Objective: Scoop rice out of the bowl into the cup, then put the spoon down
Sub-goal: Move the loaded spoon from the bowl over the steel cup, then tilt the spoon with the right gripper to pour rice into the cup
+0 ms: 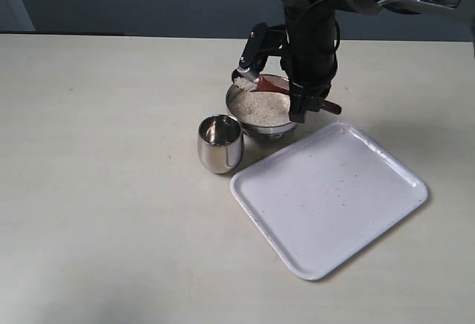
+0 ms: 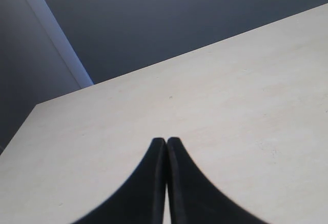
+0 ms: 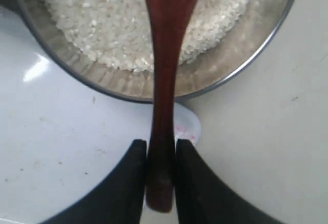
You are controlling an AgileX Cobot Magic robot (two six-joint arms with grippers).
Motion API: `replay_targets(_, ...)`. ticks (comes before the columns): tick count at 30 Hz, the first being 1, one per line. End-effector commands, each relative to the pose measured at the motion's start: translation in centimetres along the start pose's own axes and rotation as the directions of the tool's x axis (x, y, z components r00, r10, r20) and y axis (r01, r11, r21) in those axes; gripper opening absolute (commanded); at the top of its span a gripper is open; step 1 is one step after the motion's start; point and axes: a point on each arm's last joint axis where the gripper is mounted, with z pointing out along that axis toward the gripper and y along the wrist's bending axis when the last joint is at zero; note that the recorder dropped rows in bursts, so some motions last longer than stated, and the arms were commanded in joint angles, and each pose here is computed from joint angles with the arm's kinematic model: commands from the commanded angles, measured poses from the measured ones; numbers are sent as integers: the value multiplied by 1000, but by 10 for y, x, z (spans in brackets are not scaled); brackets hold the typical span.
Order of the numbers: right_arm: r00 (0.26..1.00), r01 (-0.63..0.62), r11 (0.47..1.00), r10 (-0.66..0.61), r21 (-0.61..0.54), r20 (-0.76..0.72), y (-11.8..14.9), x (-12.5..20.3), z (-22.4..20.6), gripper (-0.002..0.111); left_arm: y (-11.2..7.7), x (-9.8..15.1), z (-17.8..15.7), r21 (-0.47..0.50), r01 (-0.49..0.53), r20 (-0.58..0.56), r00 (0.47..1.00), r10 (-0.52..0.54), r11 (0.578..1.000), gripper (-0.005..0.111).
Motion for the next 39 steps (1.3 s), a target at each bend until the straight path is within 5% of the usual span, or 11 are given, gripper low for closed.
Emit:
replay_targets(1, 998, -37, 999, 38, -21, 54, 0, 2, -16, -1, 0, -2, -1, 5, 9, 17, 1000, -9, 1000, 1)
replay_targets(12, 992, 30, 997, -22, -65, 125, 36, -26, -32, -1, 0, -2, -1, 5, 9, 17, 1000, -9, 1000, 1)
replay_targets(32, 999, 21, 993, -17, -114, 42, 57, -2, -22, -1, 0, -2, -1, 5, 9, 17, 1000, -9, 1000, 1)
replay_targets(39, 990, 143, 990, -142, 20, -17, 68, -12, -29, -1, 0, -2, -1, 5, 9, 17, 1000, -9, 1000, 1)
